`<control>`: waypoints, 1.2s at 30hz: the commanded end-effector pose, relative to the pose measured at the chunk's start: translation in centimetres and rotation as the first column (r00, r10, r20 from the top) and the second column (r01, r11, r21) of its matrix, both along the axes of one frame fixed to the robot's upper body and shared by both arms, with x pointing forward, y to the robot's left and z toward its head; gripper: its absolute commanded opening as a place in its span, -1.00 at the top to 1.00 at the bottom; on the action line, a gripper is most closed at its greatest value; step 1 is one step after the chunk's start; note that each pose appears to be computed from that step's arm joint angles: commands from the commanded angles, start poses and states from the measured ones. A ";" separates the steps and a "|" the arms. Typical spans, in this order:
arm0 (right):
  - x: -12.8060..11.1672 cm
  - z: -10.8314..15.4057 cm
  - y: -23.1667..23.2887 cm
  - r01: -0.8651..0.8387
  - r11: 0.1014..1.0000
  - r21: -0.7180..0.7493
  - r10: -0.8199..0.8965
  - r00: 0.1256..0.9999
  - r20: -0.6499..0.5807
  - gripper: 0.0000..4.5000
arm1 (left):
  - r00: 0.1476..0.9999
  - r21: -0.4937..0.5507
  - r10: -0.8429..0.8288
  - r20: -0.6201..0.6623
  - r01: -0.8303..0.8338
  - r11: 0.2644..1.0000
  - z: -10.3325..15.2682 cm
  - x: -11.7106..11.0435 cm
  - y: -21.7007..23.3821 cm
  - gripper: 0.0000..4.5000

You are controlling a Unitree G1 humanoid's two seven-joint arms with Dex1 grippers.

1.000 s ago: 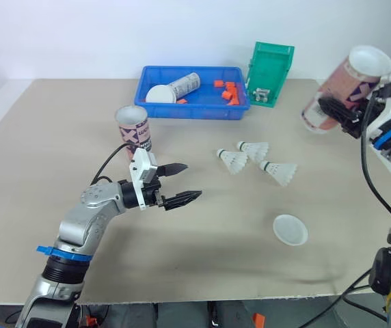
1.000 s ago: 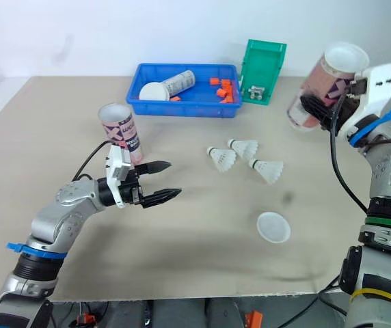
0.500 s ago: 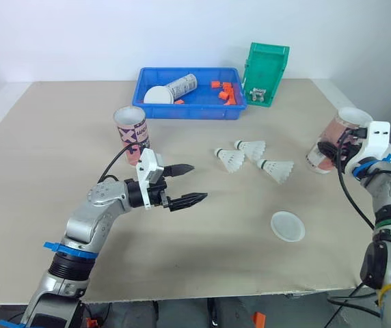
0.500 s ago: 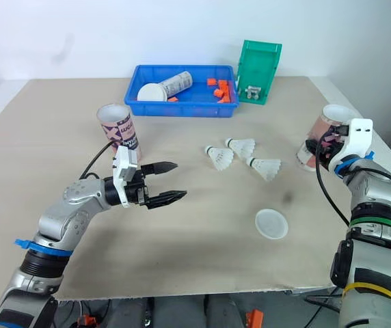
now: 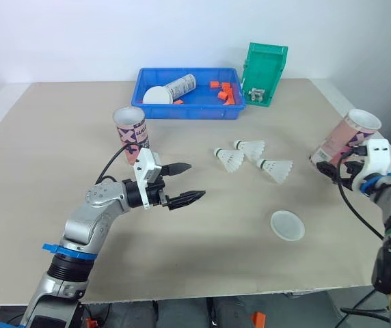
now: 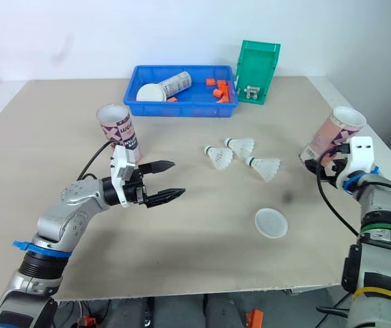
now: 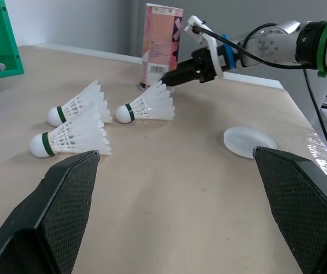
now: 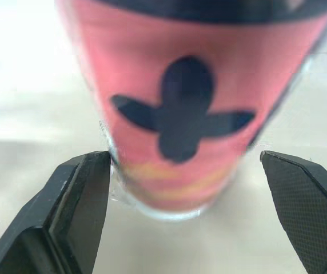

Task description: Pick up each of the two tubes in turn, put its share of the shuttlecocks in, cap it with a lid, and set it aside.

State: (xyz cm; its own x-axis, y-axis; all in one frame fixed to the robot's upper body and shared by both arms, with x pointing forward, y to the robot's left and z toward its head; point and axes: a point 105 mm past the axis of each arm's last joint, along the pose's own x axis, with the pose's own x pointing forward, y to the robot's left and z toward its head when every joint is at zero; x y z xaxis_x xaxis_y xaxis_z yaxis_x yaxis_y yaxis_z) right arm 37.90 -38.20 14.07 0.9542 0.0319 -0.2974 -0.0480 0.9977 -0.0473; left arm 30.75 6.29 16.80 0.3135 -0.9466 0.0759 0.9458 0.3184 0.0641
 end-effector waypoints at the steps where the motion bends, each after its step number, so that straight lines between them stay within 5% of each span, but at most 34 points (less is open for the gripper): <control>1: -1.0 2.9 -1.6 -0.008 0.998 -0.056 0.011 0.999 0.050 -0.99 | 0.999 -0.025 0.005 0.044 -0.004 1.000 1.4 -0.1 0.4 -1.00; 13: -5.9 4.8 2.7 -0.391 0.919 -0.047 0.390 0.920 -0.028 -0.99 | 0.992 -0.017 0.124 -0.033 -0.125 0.992 0.4 -0.9 4.2 -1.00; 19: -7.1 7.3 11.9 -0.634 0.765 -0.112 0.641 0.767 0.040 -0.99 | 0.927 -0.004 0.356 -0.114 -0.359 0.933 -1.1 -1.1 8.7 -1.00; 27: -7.5 8.0 23.6 -0.828 0.539 -0.153 0.841 0.520 0.149 -0.99 | 0.748 0.035 0.636 -0.187 -0.642 0.766 -4.0 1.1 14.5 -1.00; 36: -6.9 6.6 27.5 -0.836 0.523 -0.168 0.847 0.487 0.215 -0.99 | 0.735 0.061 0.666 -0.129 -0.664 0.745 -4.1 4.6 14.5 -1.00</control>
